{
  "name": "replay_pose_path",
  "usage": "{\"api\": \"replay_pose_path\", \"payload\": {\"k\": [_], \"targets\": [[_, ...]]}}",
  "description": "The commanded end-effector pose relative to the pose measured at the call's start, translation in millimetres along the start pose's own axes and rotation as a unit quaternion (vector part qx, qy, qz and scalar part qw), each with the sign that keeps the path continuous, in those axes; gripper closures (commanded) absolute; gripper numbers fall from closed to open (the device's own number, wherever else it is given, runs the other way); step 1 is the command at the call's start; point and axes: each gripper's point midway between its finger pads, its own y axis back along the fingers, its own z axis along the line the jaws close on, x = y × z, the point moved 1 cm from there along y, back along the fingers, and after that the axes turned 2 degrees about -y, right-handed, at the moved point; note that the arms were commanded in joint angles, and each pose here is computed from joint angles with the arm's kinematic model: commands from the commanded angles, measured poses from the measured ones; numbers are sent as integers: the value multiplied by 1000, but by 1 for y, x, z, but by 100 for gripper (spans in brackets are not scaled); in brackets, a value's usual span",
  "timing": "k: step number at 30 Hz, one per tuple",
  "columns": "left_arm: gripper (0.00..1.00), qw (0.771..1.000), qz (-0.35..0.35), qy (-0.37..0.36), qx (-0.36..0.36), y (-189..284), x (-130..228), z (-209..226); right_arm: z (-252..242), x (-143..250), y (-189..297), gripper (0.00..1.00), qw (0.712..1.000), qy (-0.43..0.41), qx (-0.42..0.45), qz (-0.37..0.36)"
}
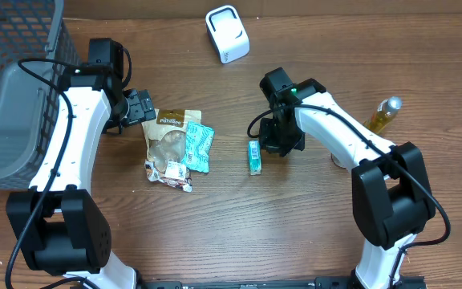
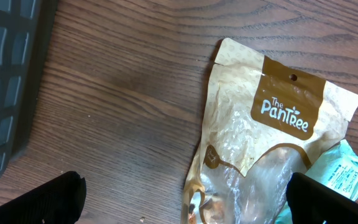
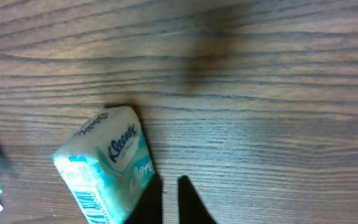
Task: Scan the item barcode
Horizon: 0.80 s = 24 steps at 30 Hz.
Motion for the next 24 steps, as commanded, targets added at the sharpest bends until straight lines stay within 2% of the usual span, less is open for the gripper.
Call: {"api": "replay_pose_path", "payload": {"k": [1,24], "targets": [[0,1000,-17,1,3,10,-6,0,12,0,17,96,1000,13,-17,-20],[0,1000,-17,1,3,10,-6,0,24,12,15,96,999,32,-18,-9]]}}
